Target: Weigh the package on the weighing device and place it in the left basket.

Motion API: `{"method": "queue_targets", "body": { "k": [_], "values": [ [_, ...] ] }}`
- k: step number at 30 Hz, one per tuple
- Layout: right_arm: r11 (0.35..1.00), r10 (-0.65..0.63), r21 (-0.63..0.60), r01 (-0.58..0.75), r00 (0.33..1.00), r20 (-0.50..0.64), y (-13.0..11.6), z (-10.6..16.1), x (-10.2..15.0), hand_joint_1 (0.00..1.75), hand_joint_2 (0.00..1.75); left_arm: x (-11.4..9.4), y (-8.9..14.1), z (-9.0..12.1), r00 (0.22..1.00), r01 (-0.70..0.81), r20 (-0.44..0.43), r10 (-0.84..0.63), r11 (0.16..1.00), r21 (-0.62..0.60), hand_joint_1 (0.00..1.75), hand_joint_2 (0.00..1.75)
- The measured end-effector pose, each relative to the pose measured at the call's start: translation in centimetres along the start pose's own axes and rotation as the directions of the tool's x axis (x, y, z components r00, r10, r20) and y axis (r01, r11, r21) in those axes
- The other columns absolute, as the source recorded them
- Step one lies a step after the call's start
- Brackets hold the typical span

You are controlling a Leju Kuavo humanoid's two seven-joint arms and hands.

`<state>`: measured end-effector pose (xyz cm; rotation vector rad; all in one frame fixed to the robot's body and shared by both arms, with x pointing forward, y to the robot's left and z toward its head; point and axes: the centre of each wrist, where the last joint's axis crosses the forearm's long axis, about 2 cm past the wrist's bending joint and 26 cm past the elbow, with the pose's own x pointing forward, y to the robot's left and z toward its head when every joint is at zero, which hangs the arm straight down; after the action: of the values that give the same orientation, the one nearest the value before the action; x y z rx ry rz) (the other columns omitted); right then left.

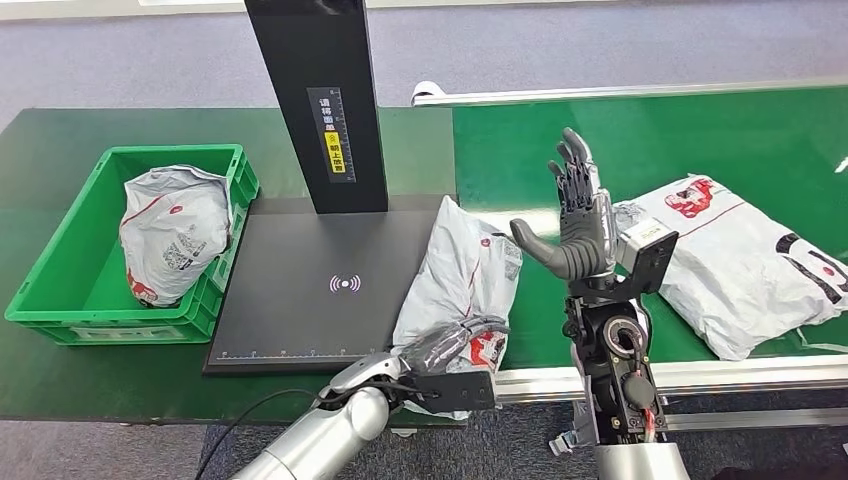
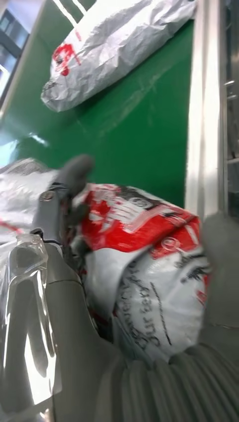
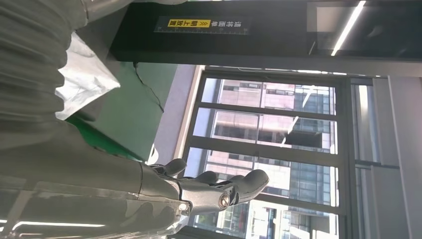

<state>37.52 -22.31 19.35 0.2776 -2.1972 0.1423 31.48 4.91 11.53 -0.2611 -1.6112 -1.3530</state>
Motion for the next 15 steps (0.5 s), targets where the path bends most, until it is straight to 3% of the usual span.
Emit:
{"method": "queue_targets", "body": {
  "k": [12,15],
  "values": [
    [1.000,0.006,-0.001,-0.006,1.000,-0.022,-0.17,0.24,-0.09,0.00,1.75,-0.07,0.35,-0.34,0.998,0.054,-0.024,-0.053,0.998,0.016,1.75,1.75],
    [0.996,-0.080,0.032,0.082,0.995,-0.067,-0.05,0.27,-0.15,0.00,1.75,-0.12,0.36,-0.37,0.998,0.062,-0.027,-0.062,0.998,0.020,1.75,1.75]
  ]
}}
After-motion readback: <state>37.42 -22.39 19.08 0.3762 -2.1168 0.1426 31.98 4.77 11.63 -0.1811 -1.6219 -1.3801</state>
